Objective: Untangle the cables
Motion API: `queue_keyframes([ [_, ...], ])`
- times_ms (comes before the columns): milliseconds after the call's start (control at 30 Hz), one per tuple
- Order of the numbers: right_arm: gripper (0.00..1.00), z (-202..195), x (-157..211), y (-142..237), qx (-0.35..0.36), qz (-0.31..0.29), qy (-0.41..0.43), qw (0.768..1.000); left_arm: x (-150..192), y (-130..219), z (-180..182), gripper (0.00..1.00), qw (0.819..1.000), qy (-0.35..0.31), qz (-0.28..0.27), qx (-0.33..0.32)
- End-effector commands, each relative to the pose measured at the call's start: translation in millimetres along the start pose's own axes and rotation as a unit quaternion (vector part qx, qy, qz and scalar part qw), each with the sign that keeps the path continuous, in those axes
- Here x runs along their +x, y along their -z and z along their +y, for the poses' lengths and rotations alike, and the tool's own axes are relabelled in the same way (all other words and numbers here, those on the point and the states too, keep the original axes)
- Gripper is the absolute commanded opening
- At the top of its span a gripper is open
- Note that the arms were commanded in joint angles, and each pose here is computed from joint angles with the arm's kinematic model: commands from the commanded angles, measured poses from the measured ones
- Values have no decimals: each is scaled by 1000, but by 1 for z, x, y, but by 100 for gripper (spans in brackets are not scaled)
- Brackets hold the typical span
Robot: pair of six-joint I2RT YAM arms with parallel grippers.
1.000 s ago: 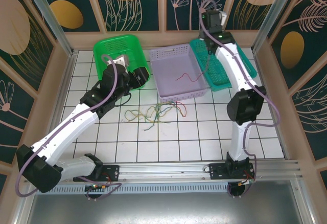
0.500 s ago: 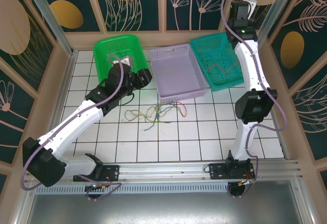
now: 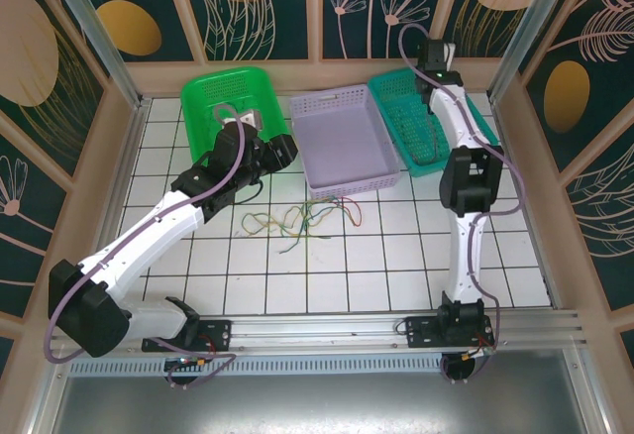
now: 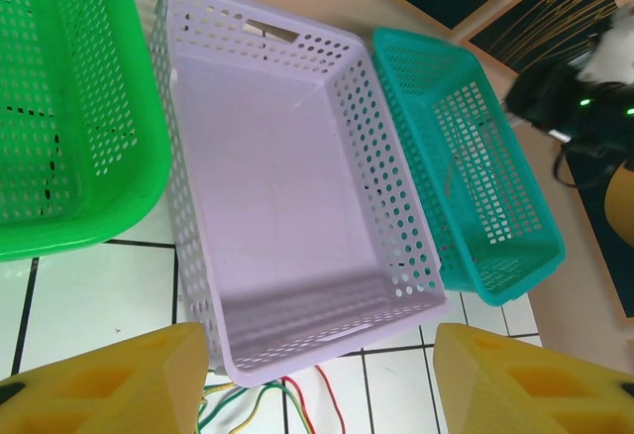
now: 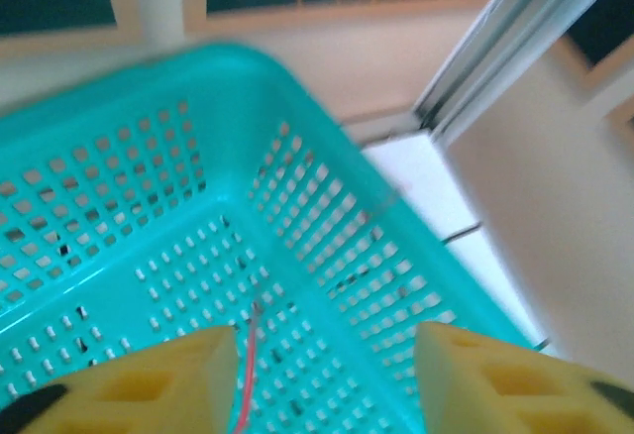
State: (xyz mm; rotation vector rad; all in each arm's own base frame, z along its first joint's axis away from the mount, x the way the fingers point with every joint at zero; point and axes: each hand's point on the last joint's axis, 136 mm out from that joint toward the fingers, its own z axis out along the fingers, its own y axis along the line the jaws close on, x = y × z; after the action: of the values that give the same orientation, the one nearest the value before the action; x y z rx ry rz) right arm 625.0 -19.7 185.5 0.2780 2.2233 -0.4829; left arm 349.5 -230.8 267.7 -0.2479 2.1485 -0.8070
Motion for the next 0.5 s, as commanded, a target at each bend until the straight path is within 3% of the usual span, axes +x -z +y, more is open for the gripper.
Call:
queue_keyframes([
  [0,64,-5,-27,25,-11,-19,-54,998,-12,7,-8,61,1000,3,-16,9],
  [233,70,-34,-73,73,-40,-68,-132,988,-8,7,-2,62,1000,1,-12,1],
  [467,62,-67,-80,149,-64,-90,-225,968,7,5,25,64,998,19,10,-55],
])
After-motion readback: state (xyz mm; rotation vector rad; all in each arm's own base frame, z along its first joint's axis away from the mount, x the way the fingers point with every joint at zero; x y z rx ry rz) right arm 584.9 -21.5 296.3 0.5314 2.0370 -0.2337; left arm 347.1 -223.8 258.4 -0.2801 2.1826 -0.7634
